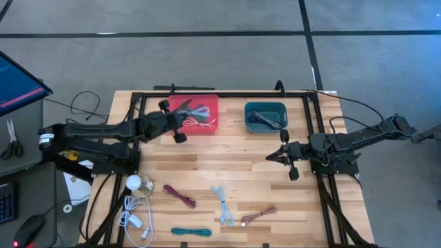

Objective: Pick & Place USB Port
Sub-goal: Put the top white charger cable into the red bin

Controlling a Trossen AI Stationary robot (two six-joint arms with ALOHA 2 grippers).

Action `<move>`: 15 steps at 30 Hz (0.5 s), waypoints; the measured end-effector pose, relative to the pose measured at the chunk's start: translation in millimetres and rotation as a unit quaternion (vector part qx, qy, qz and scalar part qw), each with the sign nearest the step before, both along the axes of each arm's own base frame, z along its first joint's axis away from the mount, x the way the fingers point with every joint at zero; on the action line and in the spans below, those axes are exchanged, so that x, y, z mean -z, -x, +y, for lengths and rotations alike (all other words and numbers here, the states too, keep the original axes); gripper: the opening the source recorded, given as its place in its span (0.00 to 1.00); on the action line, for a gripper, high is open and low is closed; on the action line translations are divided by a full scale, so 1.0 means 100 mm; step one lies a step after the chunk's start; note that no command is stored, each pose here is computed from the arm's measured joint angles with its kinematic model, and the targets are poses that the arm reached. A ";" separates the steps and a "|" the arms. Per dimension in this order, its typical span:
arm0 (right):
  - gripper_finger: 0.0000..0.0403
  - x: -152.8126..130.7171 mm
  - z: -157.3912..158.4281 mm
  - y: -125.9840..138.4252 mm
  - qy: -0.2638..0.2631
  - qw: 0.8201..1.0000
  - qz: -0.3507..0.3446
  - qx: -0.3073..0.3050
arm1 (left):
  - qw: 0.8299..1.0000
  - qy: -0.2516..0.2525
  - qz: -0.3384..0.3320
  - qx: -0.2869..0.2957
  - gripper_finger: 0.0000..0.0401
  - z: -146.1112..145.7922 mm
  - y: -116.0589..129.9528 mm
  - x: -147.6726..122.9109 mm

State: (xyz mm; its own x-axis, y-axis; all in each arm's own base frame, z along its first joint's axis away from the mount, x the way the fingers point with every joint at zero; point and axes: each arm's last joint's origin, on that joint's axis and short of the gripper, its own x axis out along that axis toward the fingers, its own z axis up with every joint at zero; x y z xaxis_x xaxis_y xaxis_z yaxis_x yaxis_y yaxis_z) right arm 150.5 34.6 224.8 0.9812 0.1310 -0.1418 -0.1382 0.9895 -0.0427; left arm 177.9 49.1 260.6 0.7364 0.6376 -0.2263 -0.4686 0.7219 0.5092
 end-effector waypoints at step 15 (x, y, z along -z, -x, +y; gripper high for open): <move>0.02 0.00 0.00 0.00 0.000 1.000 0.000 0.005 | 0.996 0.076 -0.031 -0.035 0.03 0.67 0.07 0.12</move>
State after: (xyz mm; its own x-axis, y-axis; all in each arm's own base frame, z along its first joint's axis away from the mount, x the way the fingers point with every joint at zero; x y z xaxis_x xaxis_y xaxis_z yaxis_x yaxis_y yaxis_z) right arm 150.6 34.2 224.8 0.9824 0.1218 -0.1417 -0.1290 0.9907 -0.0428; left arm 170.7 116.4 248.2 0.7068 0.6502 -0.2787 -0.5483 0.7524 0.3650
